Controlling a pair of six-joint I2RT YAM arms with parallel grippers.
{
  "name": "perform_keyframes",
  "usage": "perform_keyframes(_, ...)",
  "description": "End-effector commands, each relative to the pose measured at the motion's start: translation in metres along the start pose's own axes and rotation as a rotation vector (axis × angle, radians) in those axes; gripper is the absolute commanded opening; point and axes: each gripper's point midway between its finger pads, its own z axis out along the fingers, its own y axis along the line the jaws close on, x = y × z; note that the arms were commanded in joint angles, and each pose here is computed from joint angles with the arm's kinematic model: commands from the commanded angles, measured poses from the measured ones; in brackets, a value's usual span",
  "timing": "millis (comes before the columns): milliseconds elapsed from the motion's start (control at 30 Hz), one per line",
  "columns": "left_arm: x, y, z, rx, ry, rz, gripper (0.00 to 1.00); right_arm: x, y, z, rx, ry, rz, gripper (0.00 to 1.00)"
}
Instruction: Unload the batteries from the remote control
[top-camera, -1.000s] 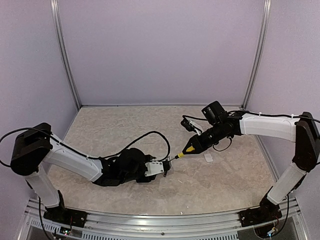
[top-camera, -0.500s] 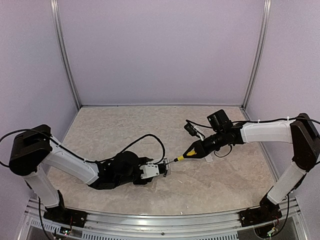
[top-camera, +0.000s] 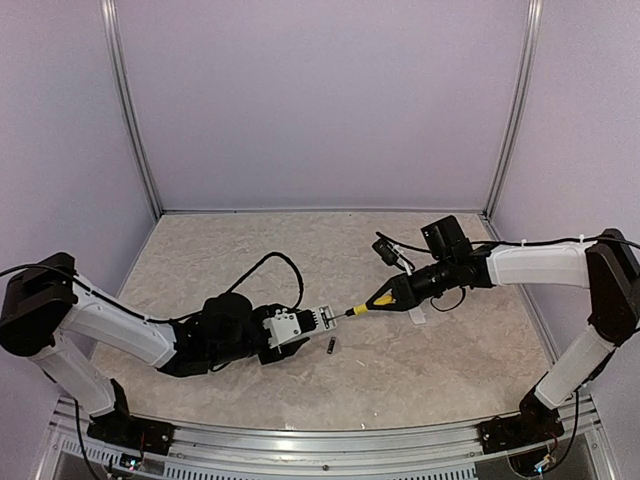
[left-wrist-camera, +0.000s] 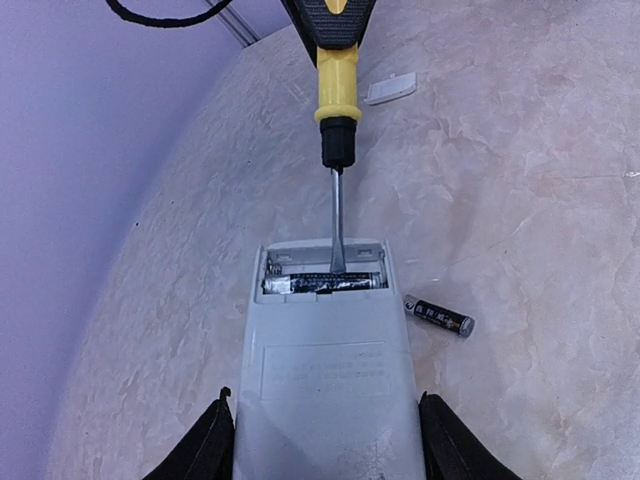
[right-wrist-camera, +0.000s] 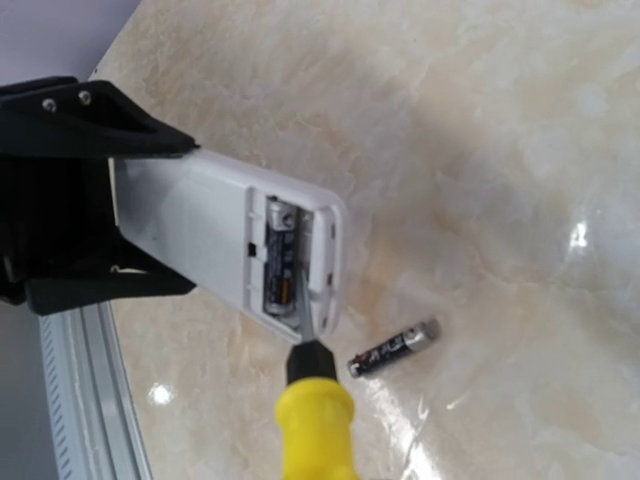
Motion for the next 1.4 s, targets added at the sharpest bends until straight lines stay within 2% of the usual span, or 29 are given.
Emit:
perform_keyframes(0,-0.067,0.038,-0.017,-0.095,-0.269,-0.075,0.00,0.019,-0.038,-0.016,0.198,0.045,0.114,0.00)
perform_keyframes(200,-0.030,0.022,0.006,-0.065,-0.121,-0.032,0.00,0.006,-0.033,-0.037,0.314,0.069,0.111,0.00)
perform_keyframes(400,-0.013,0.006,0.016,-0.013,-0.098,-0.066,0.00,-0.002,-0.022,-0.058,0.404,0.092,0.098,0.00)
perform_keyframes(567,-0.016,-0.001,0.011,0.058,-0.183,-0.095,0.00,-0.007,0.001,-0.054,0.332,0.084,0.103,0.00)
perform_keyframes(800,-0.023,-0.012,0.000,0.084,-0.334,-0.041,0.00,-0.023,0.036,-0.062,0.246,0.012,0.091,0.00)
perform_keyframes(1000,-0.029,-0.013,-0.004,0.081,-0.394,-0.028,0.00,-0.032,0.062,-0.083,0.218,-0.030,0.088,0.00)
perform_keyframes(1367,-0.038,-0.003,-0.002,0.040,-0.424,-0.054,0.00,-0.011,0.068,-0.064,0.118,0.005,0.157,0.00)
